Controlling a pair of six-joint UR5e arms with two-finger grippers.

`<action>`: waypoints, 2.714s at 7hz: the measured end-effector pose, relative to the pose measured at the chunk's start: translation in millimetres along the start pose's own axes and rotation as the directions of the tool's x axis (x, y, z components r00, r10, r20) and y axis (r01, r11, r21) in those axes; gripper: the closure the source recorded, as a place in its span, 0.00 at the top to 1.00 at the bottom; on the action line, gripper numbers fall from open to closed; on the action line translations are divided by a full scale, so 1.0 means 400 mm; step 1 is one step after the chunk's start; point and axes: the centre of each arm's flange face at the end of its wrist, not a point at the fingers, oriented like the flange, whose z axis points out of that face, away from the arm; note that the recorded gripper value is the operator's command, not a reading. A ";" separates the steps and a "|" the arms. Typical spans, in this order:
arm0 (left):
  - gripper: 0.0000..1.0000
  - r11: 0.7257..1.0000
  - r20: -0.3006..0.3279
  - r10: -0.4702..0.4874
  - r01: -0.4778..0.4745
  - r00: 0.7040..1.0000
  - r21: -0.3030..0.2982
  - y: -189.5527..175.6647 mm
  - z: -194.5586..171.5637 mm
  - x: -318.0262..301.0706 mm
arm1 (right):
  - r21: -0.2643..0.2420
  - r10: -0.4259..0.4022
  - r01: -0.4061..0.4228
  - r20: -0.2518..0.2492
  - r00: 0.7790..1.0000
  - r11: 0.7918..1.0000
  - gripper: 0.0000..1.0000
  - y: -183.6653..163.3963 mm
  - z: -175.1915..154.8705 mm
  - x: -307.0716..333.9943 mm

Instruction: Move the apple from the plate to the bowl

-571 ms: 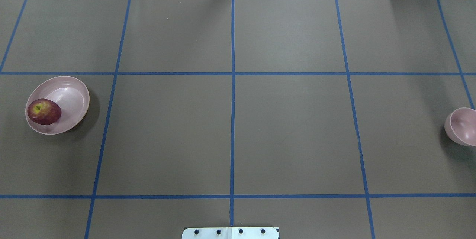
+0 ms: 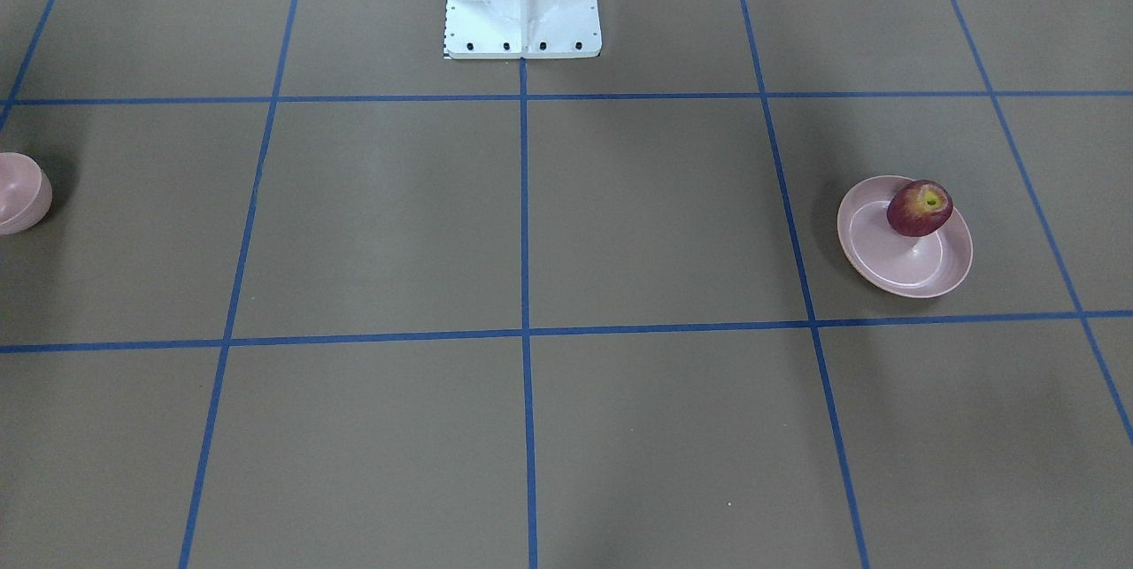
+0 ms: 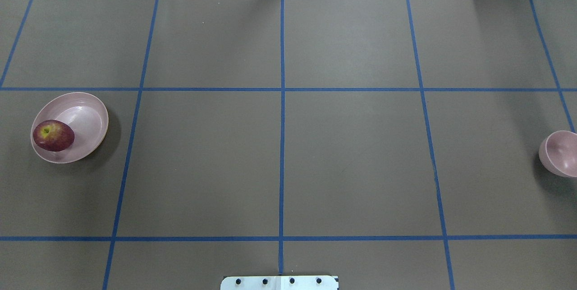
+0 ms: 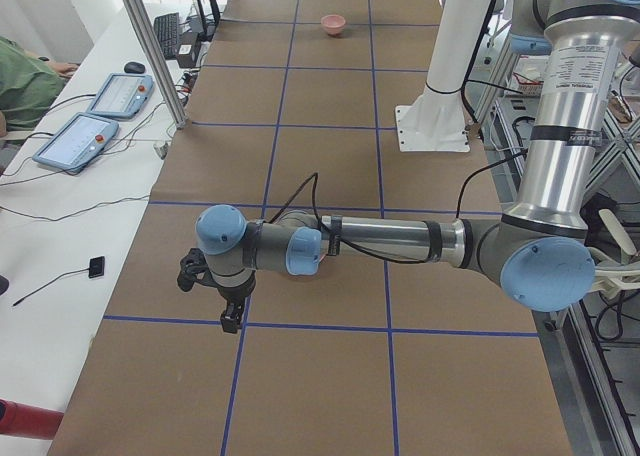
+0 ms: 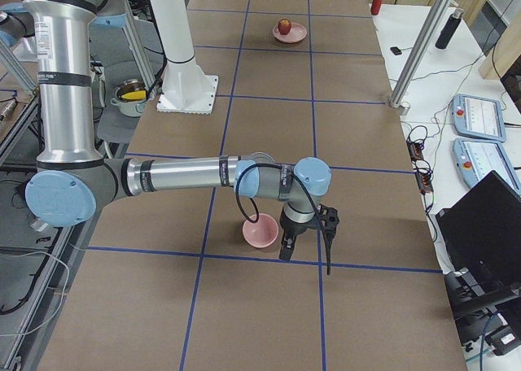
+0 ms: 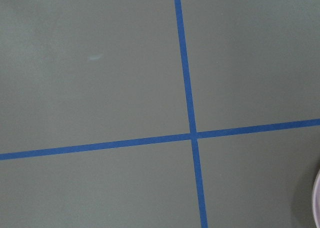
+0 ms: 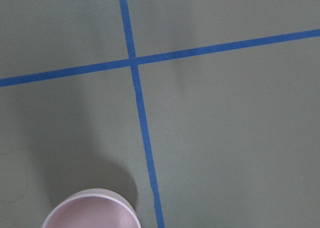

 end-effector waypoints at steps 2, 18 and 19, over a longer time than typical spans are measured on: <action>0.99 1.000 0.000 0.002 -0.002 1.000 0.001 0.000 0.000 0.001 | 0.000 0.001 -0.001 -0.001 1.000 1.000 1.00 0.001 0.001 0.001; 0.99 0.990 0.006 0.103 -0.103 0.995 0.096 0.005 -0.094 0.103 | -0.031 -0.224 0.236 0.212 0.951 0.971 1.00 0.146 0.317 -0.025; 0.99 0.990 0.006 0.103 -0.103 0.995 0.096 0.005 -0.095 0.103 | -0.050 -0.224 0.238 0.199 0.954 0.970 1.00 0.147 0.341 -0.022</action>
